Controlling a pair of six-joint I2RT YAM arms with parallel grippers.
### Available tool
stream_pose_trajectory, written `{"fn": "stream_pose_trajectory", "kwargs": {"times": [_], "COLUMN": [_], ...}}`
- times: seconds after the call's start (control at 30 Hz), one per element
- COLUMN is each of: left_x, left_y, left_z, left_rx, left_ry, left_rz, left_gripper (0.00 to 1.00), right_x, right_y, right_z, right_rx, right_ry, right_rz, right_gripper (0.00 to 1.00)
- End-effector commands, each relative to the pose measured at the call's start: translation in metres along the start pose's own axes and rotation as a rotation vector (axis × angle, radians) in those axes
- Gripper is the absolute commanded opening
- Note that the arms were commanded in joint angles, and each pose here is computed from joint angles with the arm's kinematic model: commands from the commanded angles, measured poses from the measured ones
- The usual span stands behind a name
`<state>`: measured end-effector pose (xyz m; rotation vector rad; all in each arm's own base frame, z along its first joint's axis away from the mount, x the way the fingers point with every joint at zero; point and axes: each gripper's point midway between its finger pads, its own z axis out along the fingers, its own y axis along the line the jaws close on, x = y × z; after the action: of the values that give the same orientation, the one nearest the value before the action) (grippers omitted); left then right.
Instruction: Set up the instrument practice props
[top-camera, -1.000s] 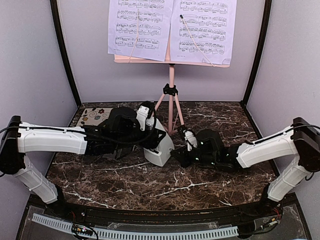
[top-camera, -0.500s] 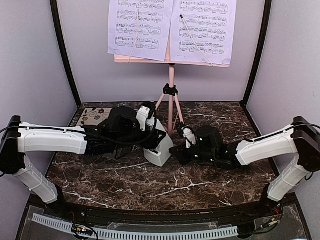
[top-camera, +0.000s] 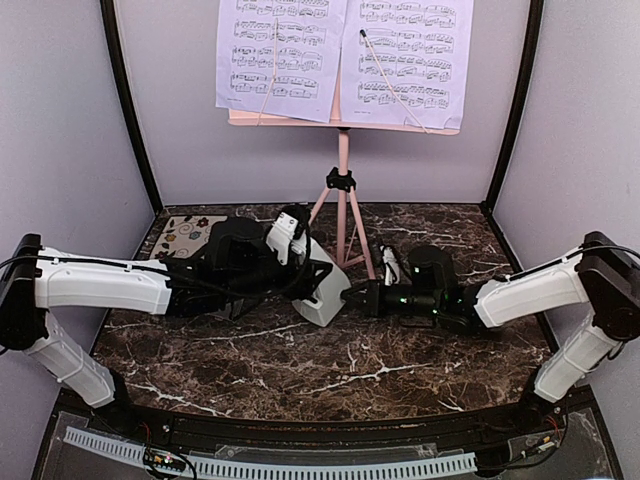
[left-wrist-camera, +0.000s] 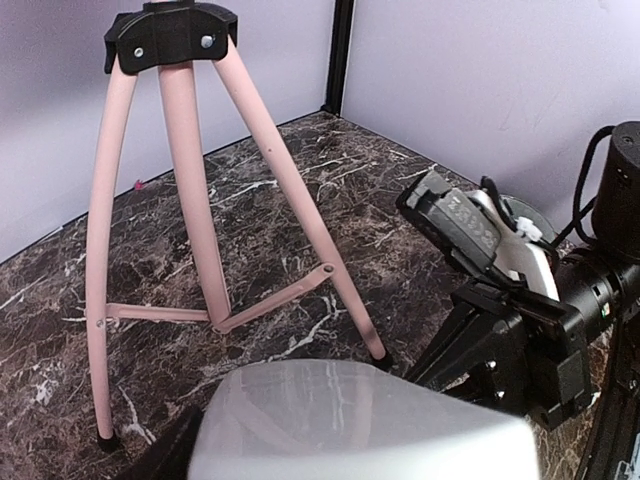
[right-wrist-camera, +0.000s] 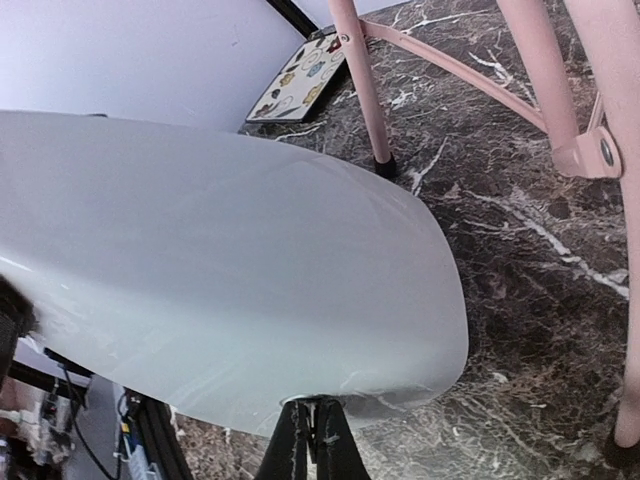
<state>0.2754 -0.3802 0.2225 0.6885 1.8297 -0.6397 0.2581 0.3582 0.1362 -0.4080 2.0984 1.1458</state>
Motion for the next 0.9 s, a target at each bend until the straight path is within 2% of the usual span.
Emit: {"fn": "stream_pose_trajectory", "kwargs": {"times": [0.0,0.2,0.33,0.37,0.5,0.67,0.73,0.87], "left_x": [-0.044,-0.039,-0.036,-0.033,-0.019,-0.013,-0.01,0.003], "left_y": [-0.045,-0.048,-0.041,-0.038,-0.024,-0.006,-0.002,0.002], "left_z": [-0.035,-0.039,-0.031,-0.026,-0.007,0.012,0.019,0.032], "left_rx": [0.209,0.205,0.16,0.139,0.054,-0.035,-0.046,-0.073], "left_ry": [-0.161,-0.149,-0.11,-0.091,-0.006,0.028,0.038,0.073], "left_rz": [0.082,0.133,0.088,0.069,0.012,0.001,-0.001,0.0], "left_gripper": [0.21,0.21,0.21,0.21,0.2,0.19,0.19,0.2], "right_x": [-0.038,-0.049,-0.041,-0.035,-0.015,-0.007,-0.008,-0.016], "right_y": [-0.007,-0.014,-0.016,-0.019,-0.032,-0.027,-0.025,-0.021], "right_z": [-0.006,-0.006,0.001,0.002,-0.004,-0.013,-0.016,-0.02], "right_rx": [-0.095,-0.17,-0.149,-0.118,-0.02,-0.003,-0.001,0.017], "right_ry": [-0.164,-0.227,-0.177,-0.151,-0.078,-0.017,-0.012,-0.014], "right_rz": [0.298,0.486,0.453,0.423,0.29,0.177,0.155,0.11], "right_gripper": [0.0,0.0,0.0,0.03,0.26,0.47,0.52,0.56]}}
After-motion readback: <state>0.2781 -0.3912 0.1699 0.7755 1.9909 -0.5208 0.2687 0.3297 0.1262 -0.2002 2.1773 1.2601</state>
